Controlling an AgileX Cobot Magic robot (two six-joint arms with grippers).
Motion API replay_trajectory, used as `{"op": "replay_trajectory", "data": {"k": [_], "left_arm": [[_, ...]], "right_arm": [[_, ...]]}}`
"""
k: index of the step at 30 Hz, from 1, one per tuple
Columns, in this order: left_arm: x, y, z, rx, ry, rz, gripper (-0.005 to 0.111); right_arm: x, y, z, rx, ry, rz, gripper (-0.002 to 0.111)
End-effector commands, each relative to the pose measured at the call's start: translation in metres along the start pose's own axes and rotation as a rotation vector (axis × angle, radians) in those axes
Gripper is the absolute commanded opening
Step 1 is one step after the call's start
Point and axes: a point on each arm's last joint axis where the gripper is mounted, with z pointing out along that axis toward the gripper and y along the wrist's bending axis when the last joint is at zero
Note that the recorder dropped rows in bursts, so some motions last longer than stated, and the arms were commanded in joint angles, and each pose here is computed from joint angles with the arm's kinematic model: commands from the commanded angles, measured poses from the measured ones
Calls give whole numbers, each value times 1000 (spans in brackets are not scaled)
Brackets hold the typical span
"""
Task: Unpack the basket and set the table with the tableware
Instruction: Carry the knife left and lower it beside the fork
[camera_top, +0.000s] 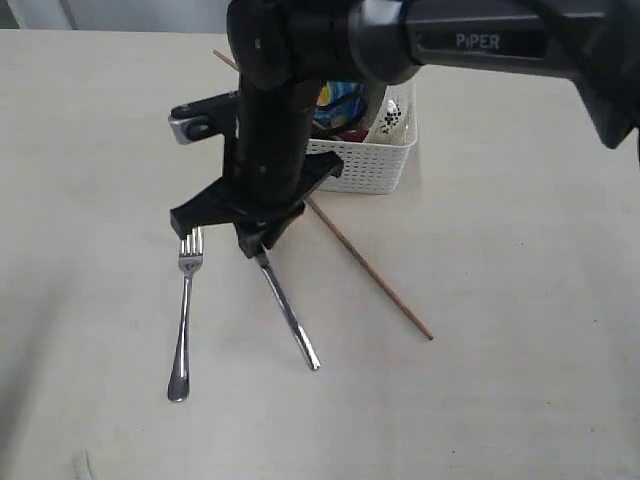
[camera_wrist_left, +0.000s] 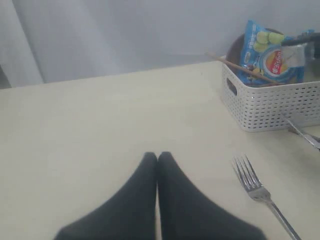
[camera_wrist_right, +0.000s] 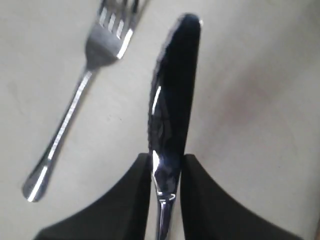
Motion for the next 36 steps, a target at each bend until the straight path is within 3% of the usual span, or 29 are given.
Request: {"op": "replay_trajectory", "data": {"k": [1, 16, 28, 36], "left_arm": [[0, 0, 0, -2, -9, 1, 0], [0, 0, 0, -2, -9, 1, 0], [0, 0, 0, -2, -9, 1, 0], [0, 0, 0, -2, -9, 1, 0]], "right_arm": [[-10, 11, -10, -42, -48, -8, 0], [-3, 61, 13, -74, 2, -102, 0], [-10, 76, 10, -241, -76, -1, 0], [-26, 78, 43, -325, -151, 150, 0]]}}
